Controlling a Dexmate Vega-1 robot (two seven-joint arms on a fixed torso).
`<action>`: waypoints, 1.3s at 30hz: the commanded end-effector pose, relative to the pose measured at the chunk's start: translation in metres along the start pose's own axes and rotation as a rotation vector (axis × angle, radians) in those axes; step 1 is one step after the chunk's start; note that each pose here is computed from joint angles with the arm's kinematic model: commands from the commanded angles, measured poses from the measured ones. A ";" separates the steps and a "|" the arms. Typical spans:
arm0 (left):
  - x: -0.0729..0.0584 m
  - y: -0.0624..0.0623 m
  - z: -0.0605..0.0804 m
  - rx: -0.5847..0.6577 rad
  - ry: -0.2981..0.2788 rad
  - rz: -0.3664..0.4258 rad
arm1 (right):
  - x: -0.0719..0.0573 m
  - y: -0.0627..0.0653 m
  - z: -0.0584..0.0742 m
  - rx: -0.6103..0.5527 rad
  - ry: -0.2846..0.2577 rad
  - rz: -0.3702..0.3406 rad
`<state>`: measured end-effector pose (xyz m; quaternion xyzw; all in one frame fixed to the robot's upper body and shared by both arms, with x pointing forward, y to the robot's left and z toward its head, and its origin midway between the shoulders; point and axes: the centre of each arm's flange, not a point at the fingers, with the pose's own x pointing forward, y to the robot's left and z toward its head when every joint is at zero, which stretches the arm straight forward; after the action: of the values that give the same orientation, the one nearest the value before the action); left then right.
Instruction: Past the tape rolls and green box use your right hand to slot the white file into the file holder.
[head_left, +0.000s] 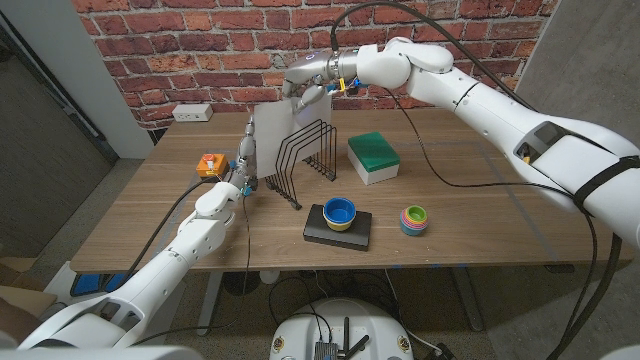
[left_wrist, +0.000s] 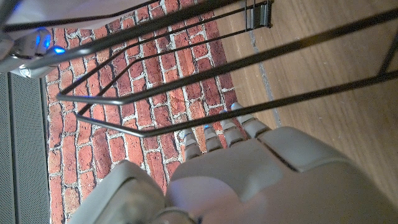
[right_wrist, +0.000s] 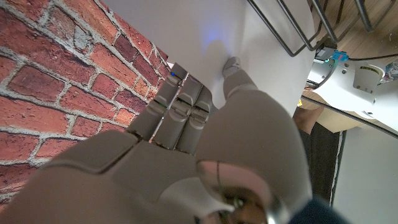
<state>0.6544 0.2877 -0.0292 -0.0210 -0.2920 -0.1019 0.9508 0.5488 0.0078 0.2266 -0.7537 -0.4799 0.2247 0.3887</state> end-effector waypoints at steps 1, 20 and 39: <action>0.000 0.000 0.000 0.000 -0.001 0.000 | 0.000 -0.005 -0.004 -0.016 -0.006 0.012; 0.000 0.000 0.000 0.000 -0.001 0.000 | 0.005 -0.004 0.005 -0.046 -0.015 0.023; 0.000 0.000 0.000 0.000 -0.001 0.000 | 0.012 0.003 0.012 -0.079 0.002 0.040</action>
<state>0.6543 0.2880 -0.0289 -0.0208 -0.2923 -0.1019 0.9506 0.5467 0.0181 0.2223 -0.7738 -0.4739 0.2166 0.3603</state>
